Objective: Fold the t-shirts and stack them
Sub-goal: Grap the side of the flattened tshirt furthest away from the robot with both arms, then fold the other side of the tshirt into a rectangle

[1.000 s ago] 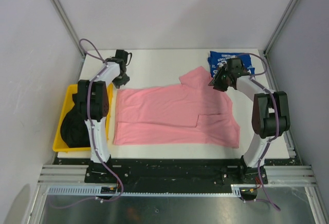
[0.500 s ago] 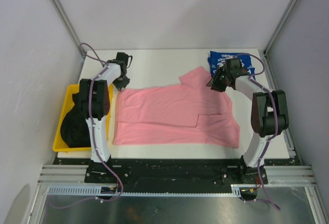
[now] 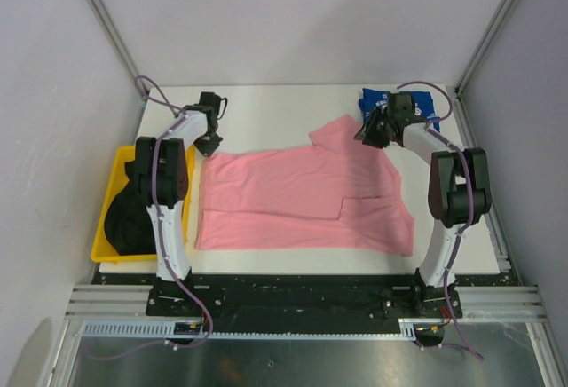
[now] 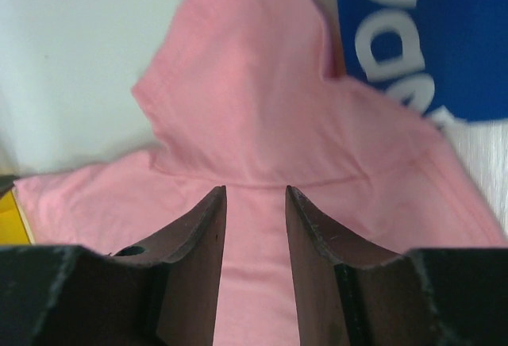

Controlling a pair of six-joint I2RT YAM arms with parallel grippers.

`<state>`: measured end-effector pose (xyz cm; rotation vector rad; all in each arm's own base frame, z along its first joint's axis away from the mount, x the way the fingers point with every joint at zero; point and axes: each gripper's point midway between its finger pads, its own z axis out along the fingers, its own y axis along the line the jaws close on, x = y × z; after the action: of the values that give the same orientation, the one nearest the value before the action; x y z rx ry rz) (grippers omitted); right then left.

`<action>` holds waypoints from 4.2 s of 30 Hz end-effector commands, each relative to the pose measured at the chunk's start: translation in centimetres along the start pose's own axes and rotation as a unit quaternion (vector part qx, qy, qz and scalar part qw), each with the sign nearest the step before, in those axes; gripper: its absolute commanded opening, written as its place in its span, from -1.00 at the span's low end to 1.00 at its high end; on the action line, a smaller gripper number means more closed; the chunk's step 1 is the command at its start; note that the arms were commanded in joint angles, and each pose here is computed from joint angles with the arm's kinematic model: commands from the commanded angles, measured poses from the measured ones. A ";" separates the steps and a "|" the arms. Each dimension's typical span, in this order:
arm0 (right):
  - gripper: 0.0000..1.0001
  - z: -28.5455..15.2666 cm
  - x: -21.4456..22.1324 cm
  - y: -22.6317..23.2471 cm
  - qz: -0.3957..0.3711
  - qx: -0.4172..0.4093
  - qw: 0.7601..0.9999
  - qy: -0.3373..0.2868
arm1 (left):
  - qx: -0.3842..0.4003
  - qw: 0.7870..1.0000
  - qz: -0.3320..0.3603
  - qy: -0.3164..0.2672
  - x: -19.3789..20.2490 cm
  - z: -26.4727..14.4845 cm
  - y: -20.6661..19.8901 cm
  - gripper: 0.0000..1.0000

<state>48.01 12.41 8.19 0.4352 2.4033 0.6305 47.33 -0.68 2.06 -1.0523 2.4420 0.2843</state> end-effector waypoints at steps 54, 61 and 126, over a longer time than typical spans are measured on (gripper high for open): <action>-1.00 11.0 -8.7 0.6 -0.169 0.166 0.969 -0.070 | 0.043 0.998 -0.014 -0.045 -2.8 -4.2 -0.8 -1.00; -1.00 7.7 -11.5 2.9 -0.161 0.148 0.969 -0.113 | 0.048 0.998 -0.011 -0.049 -3.2 -4.5 -0.9 -1.00; -1.00 -18.0 8.9 -4.3 -0.022 0.141 0.986 -0.080 | 0.122 0.992 0.024 -0.004 4.7 -8.8 8.4 -1.00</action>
<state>29.47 7.18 13.08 0.5008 2.3909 0.2234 35.02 -1.11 5.69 -0.8941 2.4902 0.0516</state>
